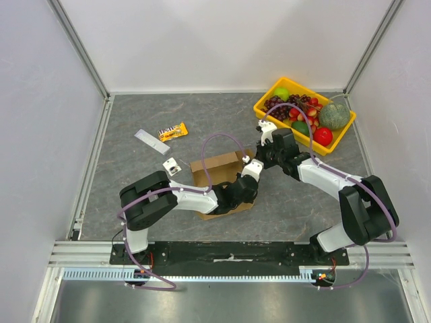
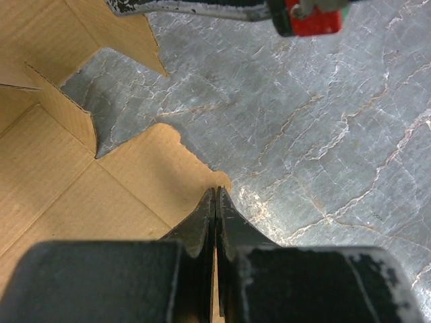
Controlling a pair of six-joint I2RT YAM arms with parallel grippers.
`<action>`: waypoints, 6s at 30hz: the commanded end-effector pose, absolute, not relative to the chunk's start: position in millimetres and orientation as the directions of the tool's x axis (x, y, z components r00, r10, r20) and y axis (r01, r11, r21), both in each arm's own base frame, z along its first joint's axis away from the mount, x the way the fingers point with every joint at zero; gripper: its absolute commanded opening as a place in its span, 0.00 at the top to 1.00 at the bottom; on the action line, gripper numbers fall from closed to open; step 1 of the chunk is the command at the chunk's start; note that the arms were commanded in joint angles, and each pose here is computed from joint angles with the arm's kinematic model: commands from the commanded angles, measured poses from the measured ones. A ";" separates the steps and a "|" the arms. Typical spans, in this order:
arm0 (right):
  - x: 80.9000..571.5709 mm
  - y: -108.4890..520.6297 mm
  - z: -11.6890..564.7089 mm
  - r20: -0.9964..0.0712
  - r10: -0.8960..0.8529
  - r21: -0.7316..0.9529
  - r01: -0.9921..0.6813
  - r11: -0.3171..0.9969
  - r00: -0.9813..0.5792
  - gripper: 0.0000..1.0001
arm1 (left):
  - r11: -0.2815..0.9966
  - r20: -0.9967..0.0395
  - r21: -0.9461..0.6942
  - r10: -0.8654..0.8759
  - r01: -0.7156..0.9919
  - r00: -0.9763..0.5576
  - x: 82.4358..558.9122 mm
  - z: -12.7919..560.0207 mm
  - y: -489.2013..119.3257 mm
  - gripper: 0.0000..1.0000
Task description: Fold the paper box
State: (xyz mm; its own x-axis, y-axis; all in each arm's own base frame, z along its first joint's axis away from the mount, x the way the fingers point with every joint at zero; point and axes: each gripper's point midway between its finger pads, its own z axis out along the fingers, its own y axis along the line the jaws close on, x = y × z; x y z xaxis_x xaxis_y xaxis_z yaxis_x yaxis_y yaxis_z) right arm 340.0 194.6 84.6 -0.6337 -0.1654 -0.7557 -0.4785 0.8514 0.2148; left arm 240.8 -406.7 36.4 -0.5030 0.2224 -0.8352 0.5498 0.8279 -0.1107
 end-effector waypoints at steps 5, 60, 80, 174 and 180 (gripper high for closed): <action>343.7 198.5 100.8 -0.793 -0.151 0.216 -0.504 0.836 -0.590 0.98 | 0.871 -0.887 -0.112 0.129 0.478 -0.442 254.7 66.1 -401.5 0.98; 279.3 201.0 70.4 -0.734 -0.117 0.345 -0.516 0.784 -0.669 1.00 | 0.868 -0.856 -0.106 0.169 0.486 -0.489 249.0 33.7 -405.2 0.98; 276.9 196.4 68.8 -0.745 -0.158 0.290 -0.528 0.798 -0.648 1.00 | 0.705 -0.911 -0.252 0.059 0.663 -0.408 208.6 164.5 -393.6 0.98; 257.3 286.0 97.4 -0.762 -0.185 0.502 -0.746 0.439 -0.621 0.50 | 0.870 -0.842 -0.196 0.087 0.452 -0.533 264.7 100.8 -242.7 0.61; 253.6 284.5 134.9 -0.844 -0.182 0.410 -0.826 0.386 -0.504 0.40 | 0.872 -0.843 -0.190 0.091 0.452 -0.530 264.5 100.7 -242.3 0.61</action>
